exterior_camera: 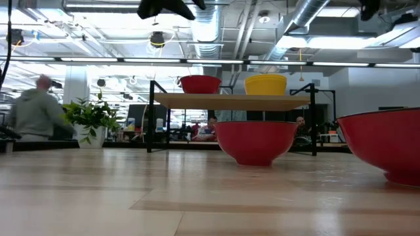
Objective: Pick & Place Mini bowls
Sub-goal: Stack the top orange bowl on the orange bowl on the shelf
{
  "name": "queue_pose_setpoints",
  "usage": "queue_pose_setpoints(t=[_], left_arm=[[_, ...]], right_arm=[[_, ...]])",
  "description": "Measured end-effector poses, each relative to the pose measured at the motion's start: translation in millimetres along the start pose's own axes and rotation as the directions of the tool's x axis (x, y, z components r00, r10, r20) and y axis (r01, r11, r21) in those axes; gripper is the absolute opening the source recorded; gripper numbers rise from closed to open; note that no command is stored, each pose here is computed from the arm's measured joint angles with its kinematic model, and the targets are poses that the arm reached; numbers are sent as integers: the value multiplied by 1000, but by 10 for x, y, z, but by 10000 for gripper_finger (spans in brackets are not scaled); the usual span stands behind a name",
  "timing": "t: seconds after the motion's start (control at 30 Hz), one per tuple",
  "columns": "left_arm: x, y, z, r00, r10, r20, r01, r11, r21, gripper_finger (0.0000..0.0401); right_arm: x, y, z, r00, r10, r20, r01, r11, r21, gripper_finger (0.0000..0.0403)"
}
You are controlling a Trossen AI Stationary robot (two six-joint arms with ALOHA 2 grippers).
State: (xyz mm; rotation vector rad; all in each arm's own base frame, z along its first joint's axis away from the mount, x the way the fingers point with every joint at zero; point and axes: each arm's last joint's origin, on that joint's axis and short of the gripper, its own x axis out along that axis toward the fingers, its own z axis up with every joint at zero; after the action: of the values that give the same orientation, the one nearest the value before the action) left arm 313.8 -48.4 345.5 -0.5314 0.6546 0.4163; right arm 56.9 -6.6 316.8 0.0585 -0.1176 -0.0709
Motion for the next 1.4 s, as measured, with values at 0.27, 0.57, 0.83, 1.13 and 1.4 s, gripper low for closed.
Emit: queue_pose_setpoints(t=[0.27,0.57,0.83,1.13,1.4], left_arm=[[339,-11,-410,994,-107,15,107,994,-15,131],[580,134,-667,989,-144,34,145,989,-29,131],[708,239,-878,973,-228,-19,228,973,-28,131],[859,303,-937,969,-246,-33,239,961,-139,131],[925,230,-926,950,-313,7,309,934,-181,131]], right_arm=[[-152,-11,-319,999,1,44,-5,995,104,160],[-129,-19,-381,1000,-8,-8,9,994,113,162],[-132,-20,-394,1000,-8,-20,11,993,114,161],[-132,-20,-393,1000,-9,-19,11,993,114,159],[-132,-20,-393,1000,-9,-20,11,993,114,162]])
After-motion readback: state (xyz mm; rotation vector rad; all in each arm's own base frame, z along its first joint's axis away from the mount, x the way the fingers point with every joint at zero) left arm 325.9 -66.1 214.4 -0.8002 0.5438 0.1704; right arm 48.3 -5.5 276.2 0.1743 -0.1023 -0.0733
